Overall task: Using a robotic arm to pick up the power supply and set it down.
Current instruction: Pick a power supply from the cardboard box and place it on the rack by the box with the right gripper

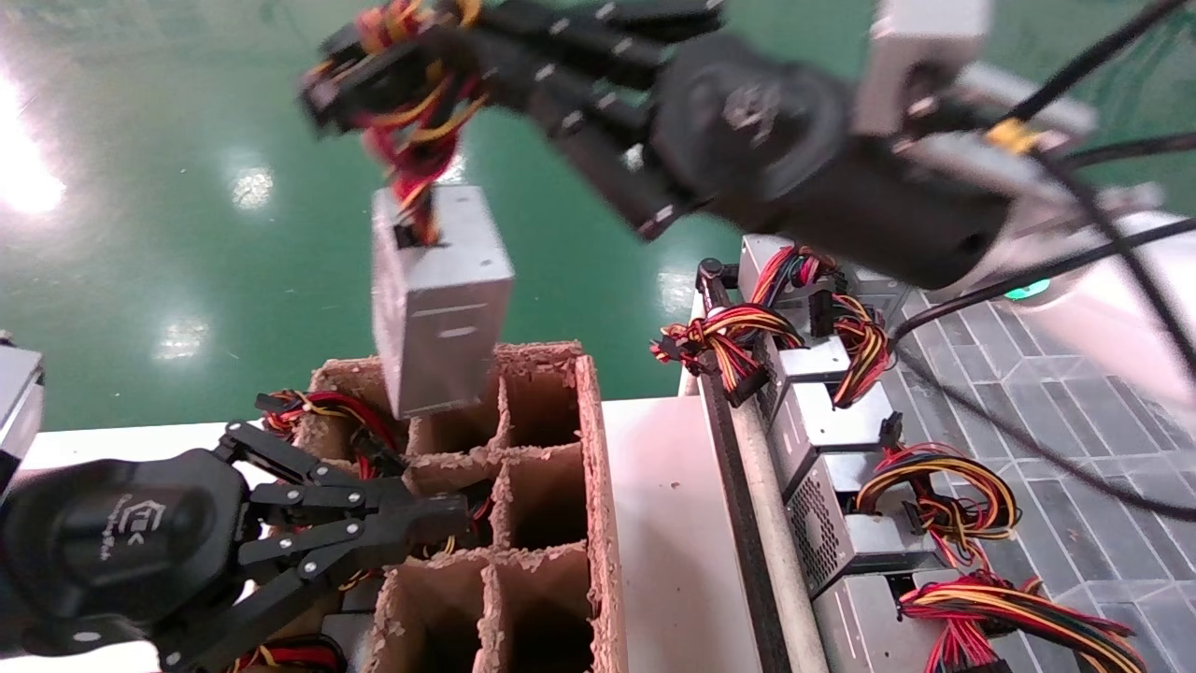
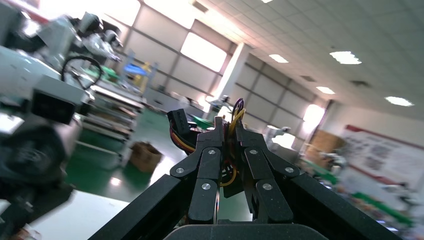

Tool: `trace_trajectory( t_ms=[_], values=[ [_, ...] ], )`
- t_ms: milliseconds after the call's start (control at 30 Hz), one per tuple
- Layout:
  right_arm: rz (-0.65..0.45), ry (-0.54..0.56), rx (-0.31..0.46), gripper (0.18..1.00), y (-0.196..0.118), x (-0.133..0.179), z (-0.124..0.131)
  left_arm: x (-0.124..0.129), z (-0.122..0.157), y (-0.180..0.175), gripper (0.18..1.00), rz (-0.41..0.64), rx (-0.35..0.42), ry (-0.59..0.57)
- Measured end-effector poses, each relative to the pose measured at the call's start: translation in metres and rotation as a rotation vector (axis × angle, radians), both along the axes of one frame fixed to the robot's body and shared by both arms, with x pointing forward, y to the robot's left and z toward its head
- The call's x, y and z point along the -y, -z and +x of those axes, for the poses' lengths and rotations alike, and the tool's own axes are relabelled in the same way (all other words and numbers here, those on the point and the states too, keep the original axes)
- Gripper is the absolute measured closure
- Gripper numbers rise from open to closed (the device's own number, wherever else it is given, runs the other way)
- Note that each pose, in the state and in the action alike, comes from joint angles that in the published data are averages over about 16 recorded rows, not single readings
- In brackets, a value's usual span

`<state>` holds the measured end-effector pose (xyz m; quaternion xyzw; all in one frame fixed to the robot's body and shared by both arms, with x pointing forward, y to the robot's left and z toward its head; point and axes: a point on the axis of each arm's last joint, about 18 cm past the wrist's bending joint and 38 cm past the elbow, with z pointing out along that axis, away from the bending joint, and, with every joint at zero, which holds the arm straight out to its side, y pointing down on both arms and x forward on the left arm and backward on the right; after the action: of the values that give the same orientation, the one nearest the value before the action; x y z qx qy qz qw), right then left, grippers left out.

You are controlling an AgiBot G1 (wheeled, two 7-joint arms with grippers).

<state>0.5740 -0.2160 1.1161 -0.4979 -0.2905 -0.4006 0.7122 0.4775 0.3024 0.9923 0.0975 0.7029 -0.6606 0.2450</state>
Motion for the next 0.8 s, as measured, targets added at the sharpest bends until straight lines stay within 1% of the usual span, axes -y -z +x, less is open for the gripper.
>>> trace_trajectory(
  t_ms=[233,333,433,633,800],
  values=[
    [0.029,0.131,0.101,0.967,-0.022,0.063,-0.022,0.0,0.0,0.0,0.993,0.0,0.0,0.0],
    [0.033,0.193,0.135,0.967,-0.028,0.095,-0.04,0.0,0.0,0.0,0.993,0.0,0.0,0.0],
    [0.027,0.254,0.158,0.967,-0.028,0.126,-0.063,0.0,0.0,0.0,0.993,0.0,0.0,0.0],
    [-0.01,0.377,0.164,0.968,-0.018,0.177,-0.116,0.0,0.0,0.0,0.993,0.0,0.0,0.0],
    [-0.045,0.464,0.13,0.968,-0.005,0.204,-0.156,0.0,0.0,0.0,0.993,0.0,0.0,0.0]
  ],
)
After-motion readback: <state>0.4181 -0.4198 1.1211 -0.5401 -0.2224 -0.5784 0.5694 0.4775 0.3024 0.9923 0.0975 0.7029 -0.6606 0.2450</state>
